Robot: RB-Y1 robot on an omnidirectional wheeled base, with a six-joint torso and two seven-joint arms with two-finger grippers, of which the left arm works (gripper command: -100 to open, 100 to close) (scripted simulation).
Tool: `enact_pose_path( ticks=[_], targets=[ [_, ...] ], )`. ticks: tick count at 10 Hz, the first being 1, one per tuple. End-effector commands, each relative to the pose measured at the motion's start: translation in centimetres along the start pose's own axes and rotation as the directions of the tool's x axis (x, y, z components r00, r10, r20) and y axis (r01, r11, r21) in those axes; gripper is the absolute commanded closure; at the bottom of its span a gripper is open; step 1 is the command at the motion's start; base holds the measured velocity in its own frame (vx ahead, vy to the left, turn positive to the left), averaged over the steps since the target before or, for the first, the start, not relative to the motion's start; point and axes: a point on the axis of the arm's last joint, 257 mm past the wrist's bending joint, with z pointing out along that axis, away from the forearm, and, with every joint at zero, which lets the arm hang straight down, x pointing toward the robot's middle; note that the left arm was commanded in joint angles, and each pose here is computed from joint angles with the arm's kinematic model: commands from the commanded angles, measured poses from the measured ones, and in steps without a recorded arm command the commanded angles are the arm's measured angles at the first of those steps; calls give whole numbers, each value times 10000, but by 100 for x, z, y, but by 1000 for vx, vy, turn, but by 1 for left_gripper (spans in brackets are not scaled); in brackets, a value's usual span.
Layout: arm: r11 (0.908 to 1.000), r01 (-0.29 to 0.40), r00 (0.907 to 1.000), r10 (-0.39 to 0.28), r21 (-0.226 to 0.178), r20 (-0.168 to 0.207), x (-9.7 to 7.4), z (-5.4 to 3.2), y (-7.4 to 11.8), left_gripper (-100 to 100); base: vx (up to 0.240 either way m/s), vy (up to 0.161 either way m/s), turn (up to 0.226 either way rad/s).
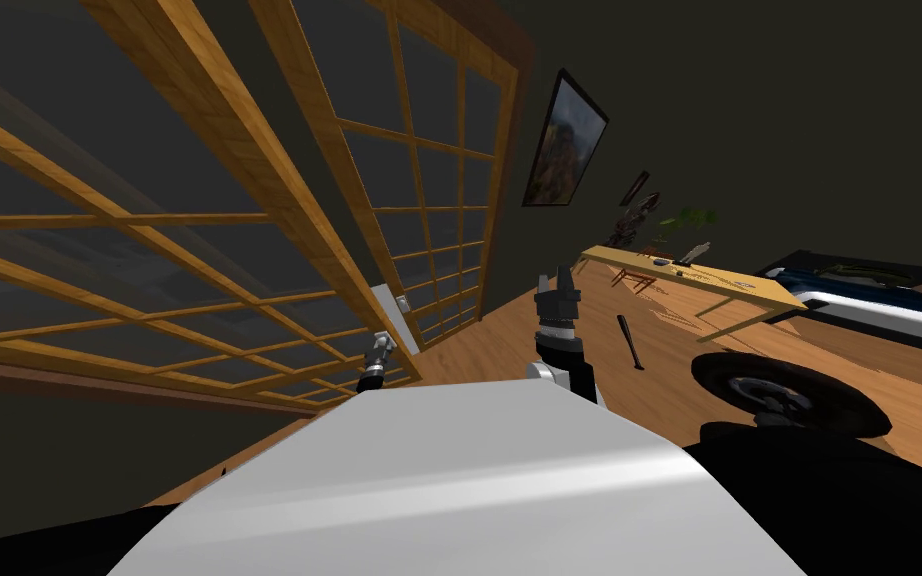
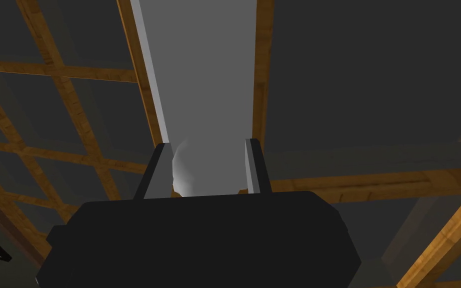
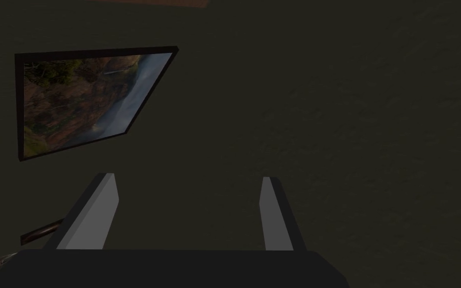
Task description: Pull the door open
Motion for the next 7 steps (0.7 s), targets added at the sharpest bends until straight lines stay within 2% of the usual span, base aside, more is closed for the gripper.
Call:
enact_pose_path(
  ticks=[1,2,4,7],
  targets=[
    [10000,1,10000,-1,-13,52,-18,5,11,100,-6,-1,2],
    [10000,1,10000,-1,-13,52,-18,5,11,100,0,0,0],
    [9989,472,9989,-472,-25,3,2,-5,3,100,-12,7,-32],
    [9905,1376,9905,-1376,-66,63,-13,-1,14,100,-26,7,-36]
  ],
)
